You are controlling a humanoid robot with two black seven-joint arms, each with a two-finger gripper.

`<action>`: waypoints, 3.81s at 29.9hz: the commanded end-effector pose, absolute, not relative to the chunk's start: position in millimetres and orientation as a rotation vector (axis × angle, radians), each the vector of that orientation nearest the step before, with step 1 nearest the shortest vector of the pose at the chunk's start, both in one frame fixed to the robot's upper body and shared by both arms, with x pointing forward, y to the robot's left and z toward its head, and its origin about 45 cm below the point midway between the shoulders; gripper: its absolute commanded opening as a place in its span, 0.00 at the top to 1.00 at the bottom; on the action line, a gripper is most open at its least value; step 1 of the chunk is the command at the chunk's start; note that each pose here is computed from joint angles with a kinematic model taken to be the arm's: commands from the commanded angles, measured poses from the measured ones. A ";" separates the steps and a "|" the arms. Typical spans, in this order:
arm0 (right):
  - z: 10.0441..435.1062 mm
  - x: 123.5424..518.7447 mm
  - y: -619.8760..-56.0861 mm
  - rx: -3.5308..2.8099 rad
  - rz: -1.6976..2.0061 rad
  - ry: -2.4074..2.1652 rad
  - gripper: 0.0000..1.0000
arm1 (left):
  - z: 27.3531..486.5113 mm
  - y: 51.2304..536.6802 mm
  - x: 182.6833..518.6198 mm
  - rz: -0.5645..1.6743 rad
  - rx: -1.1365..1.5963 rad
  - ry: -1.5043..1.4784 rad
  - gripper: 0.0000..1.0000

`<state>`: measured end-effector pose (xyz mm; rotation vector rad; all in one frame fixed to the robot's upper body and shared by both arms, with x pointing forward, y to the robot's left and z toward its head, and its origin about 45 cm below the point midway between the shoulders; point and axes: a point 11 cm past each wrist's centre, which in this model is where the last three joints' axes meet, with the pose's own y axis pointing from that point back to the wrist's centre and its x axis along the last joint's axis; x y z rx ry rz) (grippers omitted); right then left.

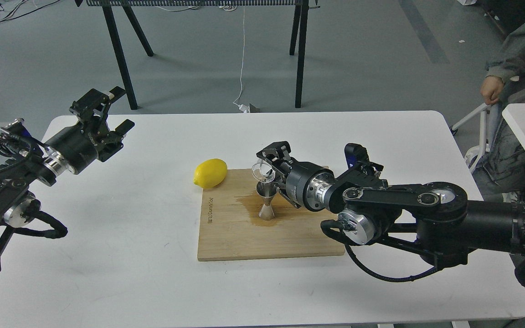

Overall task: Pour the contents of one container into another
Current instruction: 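Tilt the glass with the right gripper to pour into the jigger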

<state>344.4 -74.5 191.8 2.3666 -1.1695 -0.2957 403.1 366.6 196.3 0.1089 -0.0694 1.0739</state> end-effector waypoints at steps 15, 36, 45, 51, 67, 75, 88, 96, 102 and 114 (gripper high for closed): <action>192.4 345.0 -77.2 2.359 -0.140 -1.113 0.56 | 196.6 366.9 403.3 1.075 0.108 -0.070 0.01; 192.5 347.2 -80.6 2.328 0.014 -1.046 0.56 | 196.9 366.5 403.3 1.074 0.107 -0.070 0.01; 193.4 348.0 -80.7 2.318 0.074 -1.019 0.56 | 196.6 365.8 403.4 1.073 0.106 -0.070 0.01; 196.3 349.3 -79.2 2.318 0.116 -1.006 0.56 | 196.6 366.9 403.3 1.075 0.108 -0.070 0.01; 198.4 352.0 -76.5 2.298 0.222 -0.954 0.55 | 196.6 365.8 403.4 1.073 0.106 -0.070 0.01; 187.8 352.2 -69.4 2.282 0.242 -0.937 0.55 | 197.0 367.1 403.4 1.076 0.107 -0.070 0.01; 188.3 348.7 -61.9 2.294 0.256 -0.909 0.55 | 196.6 366.9 403.3 1.075 0.108 -0.070 0.01; 185.9 347.7 -65.9 2.272 0.331 -0.864 0.55 | 197.3 366.8 403.5 1.076 0.105 -0.070 0.01; 188.9 349.8 -66.5 2.264 0.383 -0.845 0.55 | 197.3 367.8 403.4 1.077 0.107 -0.071 0.01; 193.0 353.3 -70.1 2.231 0.487 -0.795 0.55 | 197.3 367.9 403.4 1.077 0.107 -0.071 0.01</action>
